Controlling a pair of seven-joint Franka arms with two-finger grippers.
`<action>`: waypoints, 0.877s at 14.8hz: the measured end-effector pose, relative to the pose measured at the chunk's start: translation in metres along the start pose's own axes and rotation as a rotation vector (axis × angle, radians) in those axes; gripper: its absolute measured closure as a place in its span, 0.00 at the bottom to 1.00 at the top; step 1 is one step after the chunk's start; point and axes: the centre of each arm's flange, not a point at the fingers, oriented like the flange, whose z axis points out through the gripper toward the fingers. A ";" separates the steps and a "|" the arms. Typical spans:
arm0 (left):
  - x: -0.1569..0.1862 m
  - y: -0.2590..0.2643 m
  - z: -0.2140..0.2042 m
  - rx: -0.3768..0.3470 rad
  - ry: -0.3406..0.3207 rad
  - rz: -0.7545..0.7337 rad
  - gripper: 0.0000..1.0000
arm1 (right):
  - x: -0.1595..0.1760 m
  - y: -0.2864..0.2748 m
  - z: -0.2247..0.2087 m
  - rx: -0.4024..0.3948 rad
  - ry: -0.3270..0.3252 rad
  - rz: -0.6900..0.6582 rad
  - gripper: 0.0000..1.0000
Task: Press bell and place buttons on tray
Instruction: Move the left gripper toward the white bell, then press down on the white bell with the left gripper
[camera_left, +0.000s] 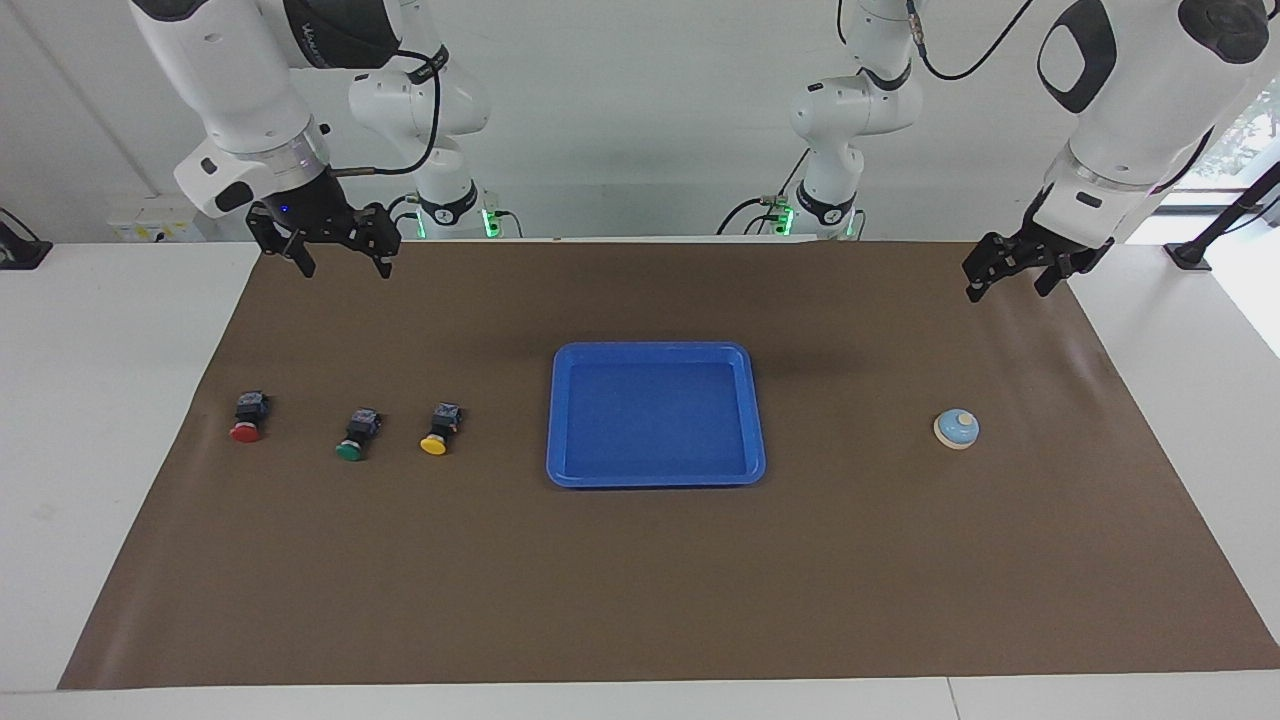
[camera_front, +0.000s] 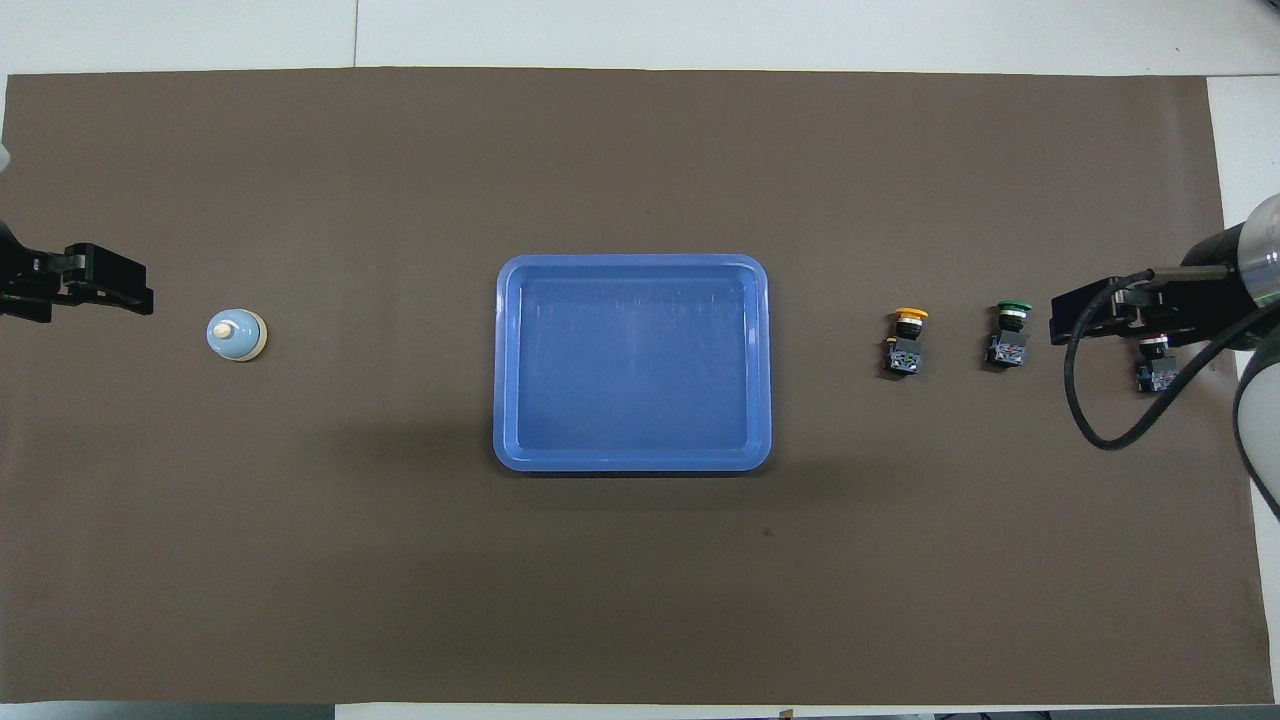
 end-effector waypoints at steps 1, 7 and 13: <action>0.000 -0.002 0.002 0.000 -0.002 -0.009 0.32 | 0.000 0.000 0.000 0.000 0.000 0.000 0.00; 0.007 -0.018 0.047 0.000 0.008 -0.040 0.96 | 0.000 0.000 0.000 0.000 0.000 0.000 0.00; 0.027 -0.040 0.162 -0.011 0.042 -0.038 0.99 | 0.000 0.000 0.000 0.000 0.000 0.000 0.00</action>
